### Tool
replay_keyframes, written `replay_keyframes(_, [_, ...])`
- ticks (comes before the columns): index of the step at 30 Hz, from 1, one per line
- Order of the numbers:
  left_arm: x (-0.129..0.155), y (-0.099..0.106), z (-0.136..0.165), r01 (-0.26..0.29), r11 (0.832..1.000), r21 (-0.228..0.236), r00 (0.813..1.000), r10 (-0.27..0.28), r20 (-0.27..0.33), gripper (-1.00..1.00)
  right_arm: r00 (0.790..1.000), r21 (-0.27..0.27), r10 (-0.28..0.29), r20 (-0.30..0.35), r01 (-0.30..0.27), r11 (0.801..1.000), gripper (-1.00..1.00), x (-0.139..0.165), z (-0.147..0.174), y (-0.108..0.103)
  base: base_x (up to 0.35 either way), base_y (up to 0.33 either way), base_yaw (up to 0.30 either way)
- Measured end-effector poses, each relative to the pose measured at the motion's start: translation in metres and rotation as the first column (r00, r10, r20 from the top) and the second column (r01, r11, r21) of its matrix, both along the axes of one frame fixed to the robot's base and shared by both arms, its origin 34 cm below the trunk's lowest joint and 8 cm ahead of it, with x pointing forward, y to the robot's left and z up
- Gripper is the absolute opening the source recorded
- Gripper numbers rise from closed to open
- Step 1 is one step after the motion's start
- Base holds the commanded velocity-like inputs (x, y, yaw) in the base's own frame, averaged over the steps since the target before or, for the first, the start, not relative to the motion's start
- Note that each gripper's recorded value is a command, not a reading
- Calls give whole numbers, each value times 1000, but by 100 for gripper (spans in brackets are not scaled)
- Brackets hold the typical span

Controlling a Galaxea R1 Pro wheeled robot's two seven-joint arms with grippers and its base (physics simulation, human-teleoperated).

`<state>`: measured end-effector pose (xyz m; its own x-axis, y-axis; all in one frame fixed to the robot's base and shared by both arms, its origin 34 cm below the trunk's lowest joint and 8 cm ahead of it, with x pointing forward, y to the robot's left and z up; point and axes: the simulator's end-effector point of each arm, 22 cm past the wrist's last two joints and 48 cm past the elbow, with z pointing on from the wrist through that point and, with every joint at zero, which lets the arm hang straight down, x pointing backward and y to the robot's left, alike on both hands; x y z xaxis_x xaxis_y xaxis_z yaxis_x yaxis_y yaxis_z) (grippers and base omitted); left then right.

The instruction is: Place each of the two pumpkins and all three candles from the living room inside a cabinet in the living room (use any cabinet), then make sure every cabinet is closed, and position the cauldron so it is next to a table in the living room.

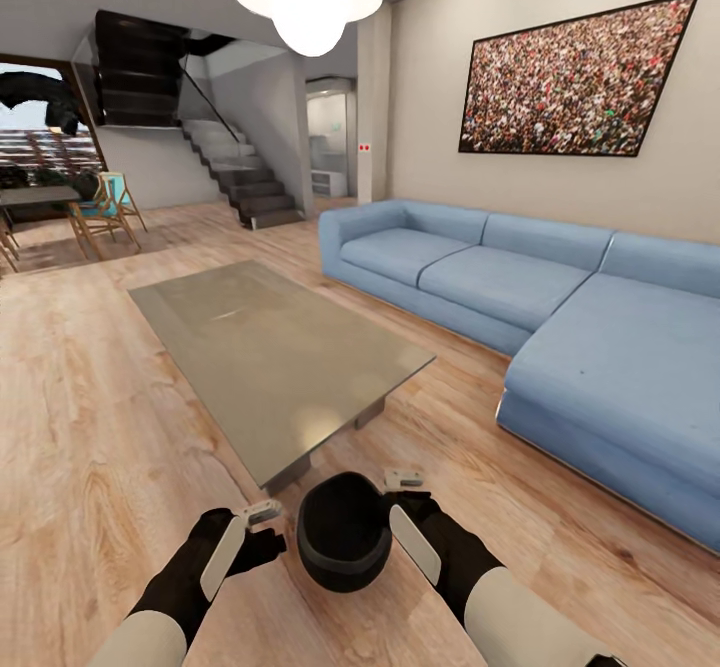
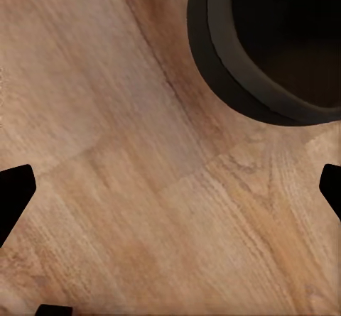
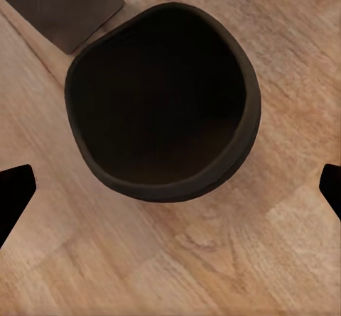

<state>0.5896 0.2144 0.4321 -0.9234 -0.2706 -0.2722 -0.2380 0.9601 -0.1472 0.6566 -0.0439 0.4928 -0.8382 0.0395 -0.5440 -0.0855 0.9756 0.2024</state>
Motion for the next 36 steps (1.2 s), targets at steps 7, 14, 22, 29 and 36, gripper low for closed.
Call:
replay_keyframes(7, [3, 2, 15, -1, 1000, 3, 1000, 1, 1, 100, 1000, -1, 1, 0, -1, 1000, 100, 3, 15, 0, -182, 129, 73])
replay_keyframes(14, [6, 2, 31, -2, 1000, 4, 1000, 2, 4, 100, 1000, 0, 1, 3, -1, 1000, 100, 6, 32, 0, -78, 52, 247])
replay_keyframes(22, [10, 2, 50, -2, 1000, 3, 1000, 2, 8, 100, 1000, 0, 1, 7, -1, 1000, 100, 9, 51, 0, -173, 130, 210])
replay_keyframes(29, [13, 3, 64, -1, 1000, 5, 1000, 1, 8, 100, 1000, 0, 4, 5, -4, 1000, 100, 11, 65, 1, -4, 3, 4])
replay_keyframes(36, [15, 4, 78, -3, 1000, 9, 1000, 2, 7, 100, 1000, -3, 7, -2, -7, 1000, 100, 12, 78, 1, 0, 0, 0])
